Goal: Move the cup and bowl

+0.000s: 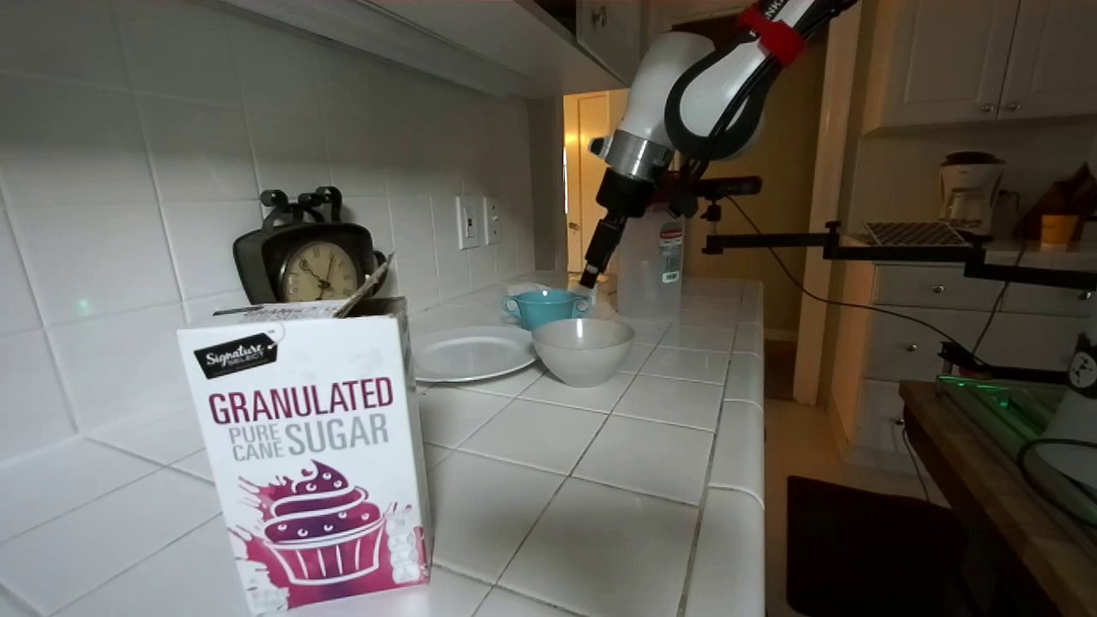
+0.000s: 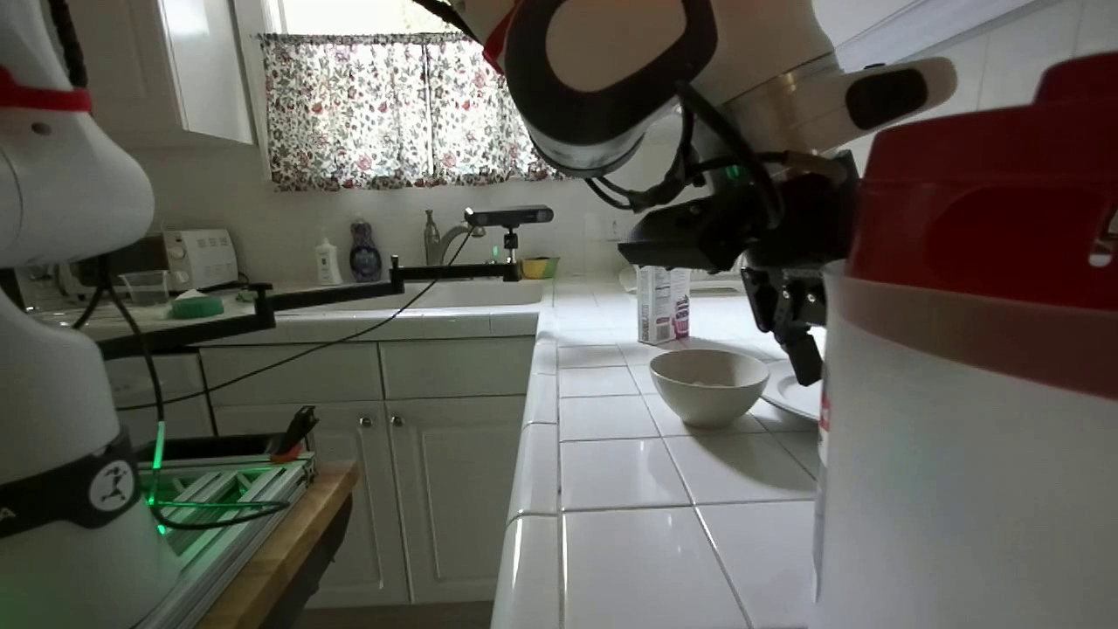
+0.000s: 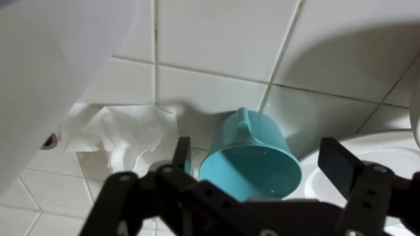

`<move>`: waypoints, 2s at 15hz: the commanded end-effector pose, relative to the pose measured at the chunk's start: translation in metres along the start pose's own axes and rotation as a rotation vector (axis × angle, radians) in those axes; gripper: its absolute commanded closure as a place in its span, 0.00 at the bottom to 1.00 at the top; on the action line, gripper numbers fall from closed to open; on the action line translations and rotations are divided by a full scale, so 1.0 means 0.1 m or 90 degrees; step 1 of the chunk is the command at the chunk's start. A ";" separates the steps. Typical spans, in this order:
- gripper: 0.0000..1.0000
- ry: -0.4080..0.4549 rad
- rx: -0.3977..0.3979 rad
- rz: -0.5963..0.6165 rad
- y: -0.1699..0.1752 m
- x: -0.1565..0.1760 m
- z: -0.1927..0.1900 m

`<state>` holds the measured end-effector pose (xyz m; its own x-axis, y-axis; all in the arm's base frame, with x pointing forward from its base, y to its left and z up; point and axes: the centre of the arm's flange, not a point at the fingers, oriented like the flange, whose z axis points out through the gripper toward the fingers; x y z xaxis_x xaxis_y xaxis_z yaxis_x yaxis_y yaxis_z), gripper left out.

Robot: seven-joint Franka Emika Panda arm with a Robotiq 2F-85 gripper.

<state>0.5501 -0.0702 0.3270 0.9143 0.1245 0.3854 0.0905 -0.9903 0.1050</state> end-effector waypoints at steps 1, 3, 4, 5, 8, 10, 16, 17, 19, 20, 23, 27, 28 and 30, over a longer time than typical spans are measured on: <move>0.00 0.002 0.021 -0.043 0.12 -0.06 0.12; 0.00 0.002 0.030 -0.056 0.12 -0.09 0.21; 0.00 0.001 0.034 -0.060 0.12 -0.10 0.25; 0.00 0.003 0.036 -0.065 0.12 -0.11 0.30; 0.00 0.016 0.032 -0.082 0.13 -0.11 0.40; 0.00 0.032 0.027 -0.094 0.14 -0.10 0.45; 0.30 0.066 0.034 -0.104 0.09 -0.04 0.54; 0.38 0.069 0.036 -0.104 0.07 -0.04 0.56; 0.56 0.072 0.039 -0.105 0.06 -0.03 0.58; 0.62 0.073 0.041 -0.105 0.05 -0.03 0.58; 0.86 0.075 0.043 -0.104 0.06 -0.05 0.59; 1.00 0.076 0.042 -0.097 0.06 -0.06 0.56; 0.97 0.073 0.036 -0.095 0.06 -0.07 0.54; 0.97 0.065 0.024 -0.086 0.07 -0.10 0.42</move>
<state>0.5658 -0.0774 0.2746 0.8512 0.2530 0.4599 0.2309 -0.9673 0.1046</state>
